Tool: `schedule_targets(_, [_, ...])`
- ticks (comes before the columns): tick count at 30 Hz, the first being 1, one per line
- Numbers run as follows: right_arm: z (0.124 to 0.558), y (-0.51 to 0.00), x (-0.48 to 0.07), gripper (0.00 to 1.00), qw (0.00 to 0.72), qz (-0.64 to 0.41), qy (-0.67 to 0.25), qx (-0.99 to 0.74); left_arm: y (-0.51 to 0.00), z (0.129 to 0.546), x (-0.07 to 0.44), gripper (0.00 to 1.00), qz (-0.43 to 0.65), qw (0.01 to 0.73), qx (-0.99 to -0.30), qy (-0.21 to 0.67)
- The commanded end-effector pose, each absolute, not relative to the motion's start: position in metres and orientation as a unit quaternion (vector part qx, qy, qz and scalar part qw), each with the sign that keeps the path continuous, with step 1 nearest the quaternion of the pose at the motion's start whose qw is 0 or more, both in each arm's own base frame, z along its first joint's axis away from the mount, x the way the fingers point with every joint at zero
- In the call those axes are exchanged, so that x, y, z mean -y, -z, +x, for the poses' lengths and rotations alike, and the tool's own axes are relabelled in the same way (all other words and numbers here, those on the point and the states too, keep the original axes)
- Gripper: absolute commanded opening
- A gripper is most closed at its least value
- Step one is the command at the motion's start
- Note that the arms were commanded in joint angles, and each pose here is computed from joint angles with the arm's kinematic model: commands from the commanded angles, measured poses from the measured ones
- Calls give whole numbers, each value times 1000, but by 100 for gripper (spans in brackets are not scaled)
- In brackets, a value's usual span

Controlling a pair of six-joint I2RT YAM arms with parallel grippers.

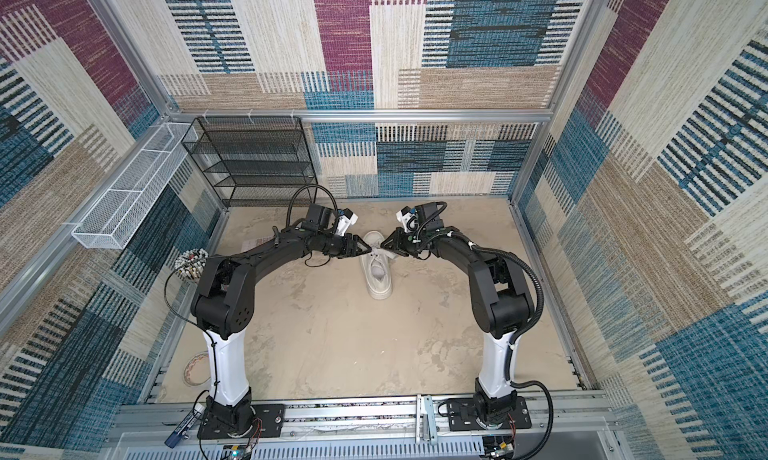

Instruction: Tie the shoes

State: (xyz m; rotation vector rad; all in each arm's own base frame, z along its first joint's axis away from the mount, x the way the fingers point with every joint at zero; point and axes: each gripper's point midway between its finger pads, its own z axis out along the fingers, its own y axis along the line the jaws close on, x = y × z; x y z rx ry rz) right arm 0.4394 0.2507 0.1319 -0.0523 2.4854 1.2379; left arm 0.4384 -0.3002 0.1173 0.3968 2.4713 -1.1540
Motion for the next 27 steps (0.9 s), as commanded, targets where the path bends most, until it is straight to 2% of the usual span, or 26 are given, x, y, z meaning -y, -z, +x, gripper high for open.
schedule_targets(1, [444,-139,-256,22,188,-22,-451,-872,-120,439,305,57,144,189,-875,422])
schedule_targets(7, [444,-138,-260,18,182,-23,-459,-869,-121,436,305,56,147,190,-871,428])
schedule_targets(16, [446,-138,-260,12,185,-20,-461,-868,-154,437,294,55,167,256,-866,395])
schedule_targets(20, [446,-137,-261,10,183,-20,-464,-867,-145,437,300,46,176,238,-870,395])
schedule_targets(27, [444,-136,-260,9,180,-20,-463,-868,-133,441,317,46,190,223,-871,395])
